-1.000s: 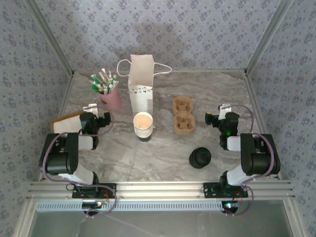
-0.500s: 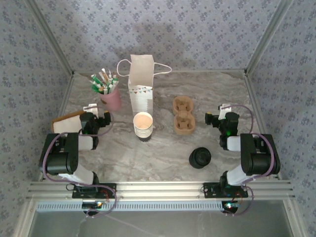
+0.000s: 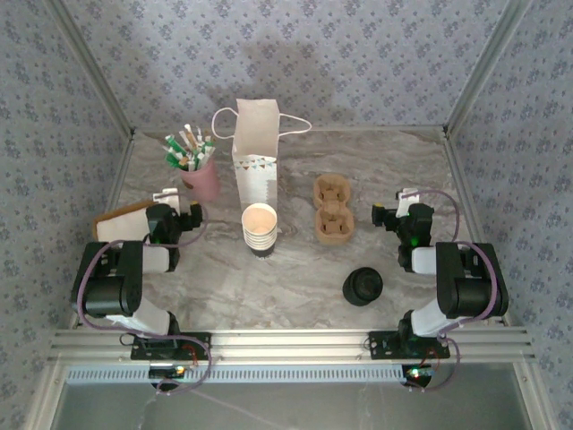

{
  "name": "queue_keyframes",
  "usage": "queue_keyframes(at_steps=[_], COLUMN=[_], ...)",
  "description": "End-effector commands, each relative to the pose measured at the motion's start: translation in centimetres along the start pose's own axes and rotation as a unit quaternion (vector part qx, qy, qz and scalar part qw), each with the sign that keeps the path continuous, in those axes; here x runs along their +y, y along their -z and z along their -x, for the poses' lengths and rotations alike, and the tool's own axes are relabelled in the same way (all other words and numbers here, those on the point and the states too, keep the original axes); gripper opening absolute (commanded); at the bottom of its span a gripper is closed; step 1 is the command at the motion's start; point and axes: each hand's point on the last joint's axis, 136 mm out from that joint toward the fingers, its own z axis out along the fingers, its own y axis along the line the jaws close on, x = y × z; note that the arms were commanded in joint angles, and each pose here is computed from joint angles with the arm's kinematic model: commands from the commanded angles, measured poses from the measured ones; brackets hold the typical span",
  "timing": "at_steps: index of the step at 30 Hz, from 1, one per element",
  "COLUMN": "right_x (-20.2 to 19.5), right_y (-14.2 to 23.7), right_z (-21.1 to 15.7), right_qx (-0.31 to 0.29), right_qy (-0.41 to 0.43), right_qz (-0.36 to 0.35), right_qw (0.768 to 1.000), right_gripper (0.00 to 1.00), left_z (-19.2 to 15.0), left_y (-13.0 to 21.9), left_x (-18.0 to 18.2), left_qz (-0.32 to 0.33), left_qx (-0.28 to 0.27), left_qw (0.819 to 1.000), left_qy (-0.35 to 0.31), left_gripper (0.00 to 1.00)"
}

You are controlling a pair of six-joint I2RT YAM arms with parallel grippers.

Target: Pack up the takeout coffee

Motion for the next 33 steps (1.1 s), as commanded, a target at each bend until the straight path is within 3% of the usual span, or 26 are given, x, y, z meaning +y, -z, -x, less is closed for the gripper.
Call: queue_keyframes(at_steps=[1,8,13,19,23,27,30,33], right_x=[-0.1,0.4,1.5,1.8,2.8,4.2,3.1,4.6], right_y=[-0.3,1.9,4.6,8.9,12.5,15.5,16.9,17.4], right_z=[0.2,2.1,6.1,11.4,13.1,13.4,12.0,12.9], right_qx=[0.001,-0.025,-0.045,-0.034,0.013,0.049,0.082,0.081], right_qy=[-0.004,0.019,0.025,-0.09,-0.137,-0.157,-0.227,-0.254], right_qz=[0.002,-0.019,-0.012,-0.01,0.02,0.064,0.039,0.109], right_qw=[1.0,0.999,0.999,0.995,0.99,0.984,0.97,0.958], right_gripper=[1.0,1.0,1.0,1.0,1.0,1.0,1.0,1.0], left_z=[1.1,3.1,5.7,8.9,10.7,11.7,11.8,11.8], left_y=[0.2,2.7,6.3,11.8,16.3,20.6,23.2,24.5], left_x=[-0.4,-0.6,-0.8,-1.7,-1.5,-1.8,-2.8,-4.5], left_qz=[-0.008,0.017,0.038,0.001,-0.024,-0.064,-0.107,-0.159], left_qx=[-0.016,-0.044,-0.044,-0.05,-0.053,-0.035,-0.008,0.018], left_qw=[1.0,0.998,0.998,0.997,0.985,0.969,0.96,0.953], left_qy=[-0.008,-0.032,-0.022,0.055,0.161,0.238,0.258,0.257], left_gripper=[0.99,0.99,1.0,0.99,0.99,0.99,1.0,0.99])
